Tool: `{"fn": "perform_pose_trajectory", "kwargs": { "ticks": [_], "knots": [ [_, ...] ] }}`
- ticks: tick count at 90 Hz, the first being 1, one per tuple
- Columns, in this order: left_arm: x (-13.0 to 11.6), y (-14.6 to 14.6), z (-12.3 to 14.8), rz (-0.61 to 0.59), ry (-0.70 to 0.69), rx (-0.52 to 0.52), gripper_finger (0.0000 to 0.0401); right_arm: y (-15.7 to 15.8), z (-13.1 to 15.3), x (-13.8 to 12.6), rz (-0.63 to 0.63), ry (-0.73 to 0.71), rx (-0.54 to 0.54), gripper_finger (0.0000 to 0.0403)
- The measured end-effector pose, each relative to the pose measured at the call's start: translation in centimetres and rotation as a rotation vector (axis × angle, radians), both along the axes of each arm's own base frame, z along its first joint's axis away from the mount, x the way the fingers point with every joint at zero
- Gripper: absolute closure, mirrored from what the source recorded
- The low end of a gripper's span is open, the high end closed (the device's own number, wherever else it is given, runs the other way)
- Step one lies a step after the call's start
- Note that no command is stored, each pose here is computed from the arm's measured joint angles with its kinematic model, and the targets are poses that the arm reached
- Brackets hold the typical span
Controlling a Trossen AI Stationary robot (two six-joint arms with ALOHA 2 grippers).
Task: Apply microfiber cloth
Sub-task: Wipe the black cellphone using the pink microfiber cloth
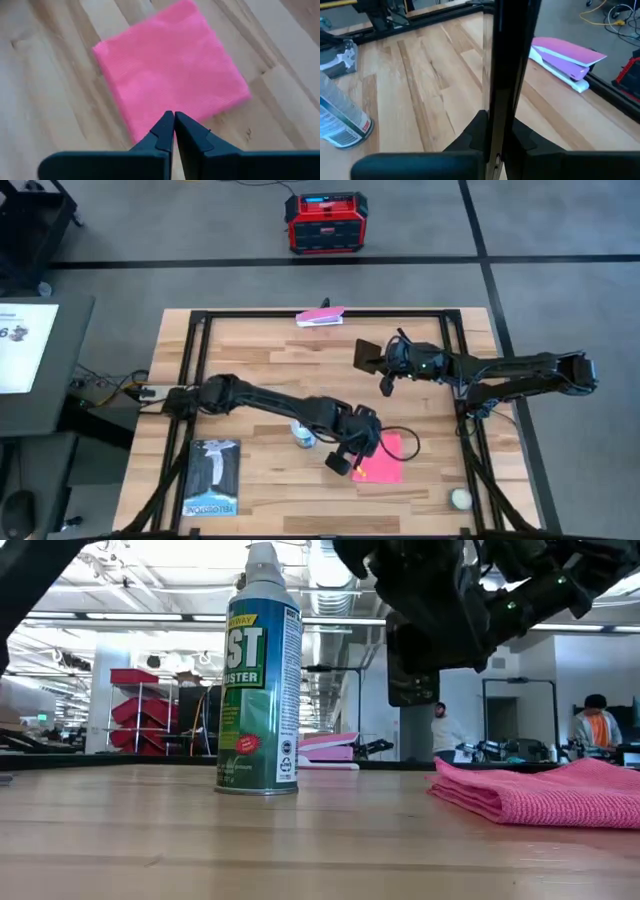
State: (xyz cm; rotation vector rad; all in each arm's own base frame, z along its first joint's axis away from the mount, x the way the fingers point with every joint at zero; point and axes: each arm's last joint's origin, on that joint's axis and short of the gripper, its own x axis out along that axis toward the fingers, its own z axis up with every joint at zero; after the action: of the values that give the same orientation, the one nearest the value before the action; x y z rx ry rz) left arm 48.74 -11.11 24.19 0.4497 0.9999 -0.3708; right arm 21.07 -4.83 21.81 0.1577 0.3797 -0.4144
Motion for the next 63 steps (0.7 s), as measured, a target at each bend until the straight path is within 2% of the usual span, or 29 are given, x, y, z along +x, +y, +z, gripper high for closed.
{"fn": "perform_pose_trajectory", "kwargs": {
  "ticks": [15, 38, 55, 63],
  "knots": [
    [0.7, -0.4, -0.5, -0.005, -0.046, -0.016, 0.0401, 0.2, 0.0, 0.0, 0.013, 0.007, 0.000, 0.0389],
    [1.4, -0.7, -1.6, 0.002, -0.046, -0.104, 0.0401, 0.3, -0.2, -0.1, 0.011, 0.031, 0.007, 0.0389],
    [1.4, -0.6, -3.5, 0.040, 0.054, -0.144, 0.0400, 0.3, -0.3, -0.1, 0.015, 0.034, 0.007, 0.0389],
    [1.4, -0.7, -4.5, 0.063, 0.095, -0.174, 0.0388, 0.6, -0.3, -0.1, 0.027, 0.034, 0.005, 0.0389]
  ]
}}
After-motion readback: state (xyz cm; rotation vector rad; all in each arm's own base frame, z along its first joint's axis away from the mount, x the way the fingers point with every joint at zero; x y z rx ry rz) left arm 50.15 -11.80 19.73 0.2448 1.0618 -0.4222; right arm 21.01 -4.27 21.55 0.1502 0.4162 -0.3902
